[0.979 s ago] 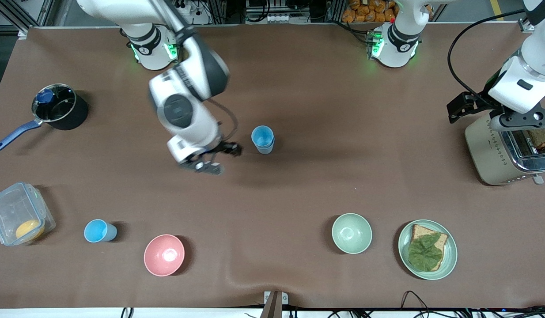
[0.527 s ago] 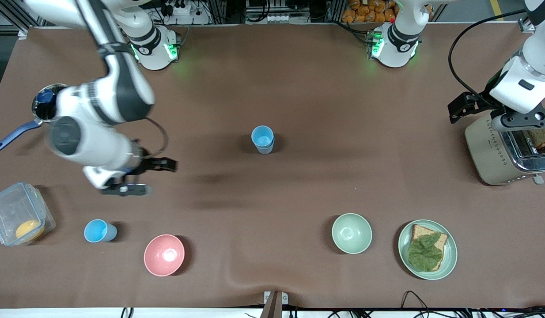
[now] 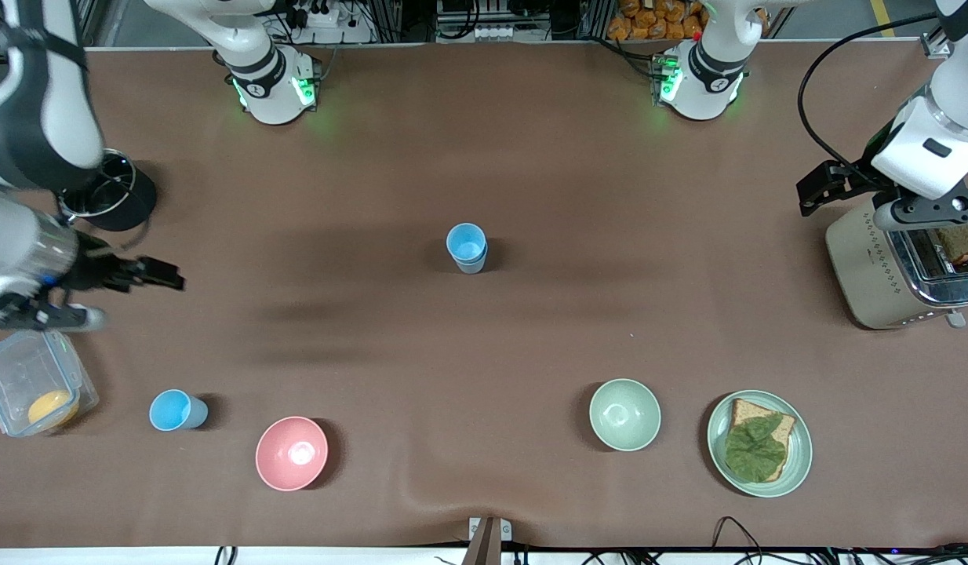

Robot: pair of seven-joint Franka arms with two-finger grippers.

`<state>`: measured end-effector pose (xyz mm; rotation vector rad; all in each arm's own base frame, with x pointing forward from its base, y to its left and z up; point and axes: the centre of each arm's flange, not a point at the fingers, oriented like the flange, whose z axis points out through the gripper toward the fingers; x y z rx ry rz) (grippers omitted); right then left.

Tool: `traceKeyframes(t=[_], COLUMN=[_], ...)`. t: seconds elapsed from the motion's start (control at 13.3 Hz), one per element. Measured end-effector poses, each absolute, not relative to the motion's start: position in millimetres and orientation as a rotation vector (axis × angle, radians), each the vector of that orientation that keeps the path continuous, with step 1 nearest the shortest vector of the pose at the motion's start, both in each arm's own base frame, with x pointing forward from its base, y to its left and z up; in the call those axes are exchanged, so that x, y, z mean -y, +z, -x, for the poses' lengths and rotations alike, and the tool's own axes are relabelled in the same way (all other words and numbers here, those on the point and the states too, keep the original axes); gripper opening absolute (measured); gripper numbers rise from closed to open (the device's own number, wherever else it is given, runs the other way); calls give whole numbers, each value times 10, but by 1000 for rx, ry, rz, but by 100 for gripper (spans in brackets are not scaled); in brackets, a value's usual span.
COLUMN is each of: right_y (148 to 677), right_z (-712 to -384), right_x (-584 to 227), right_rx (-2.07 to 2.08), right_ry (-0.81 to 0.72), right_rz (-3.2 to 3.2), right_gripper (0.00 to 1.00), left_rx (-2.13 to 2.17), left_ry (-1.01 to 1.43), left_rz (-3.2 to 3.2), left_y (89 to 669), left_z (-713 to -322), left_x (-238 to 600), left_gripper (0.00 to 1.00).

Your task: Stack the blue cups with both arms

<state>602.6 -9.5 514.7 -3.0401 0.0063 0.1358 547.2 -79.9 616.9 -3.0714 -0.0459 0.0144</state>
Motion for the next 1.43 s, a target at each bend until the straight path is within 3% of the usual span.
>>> traceKeyframes(t=[0.45, 1.43], right_y=[5824, 6042], right_z=[-5593, -5601], right_x=[-269, -5], right_rx=[156, 45], right_ry=[127, 64], right_rz=[3147, 3156], right_gripper=[100, 100], left_rx=[50, 62], left_ry=[30, 47], left_rz=[3069, 3116], left_y=[6186, 6411], left_z=[-5446, -5379], left_x=[786, 793], left_gripper=[100, 100])
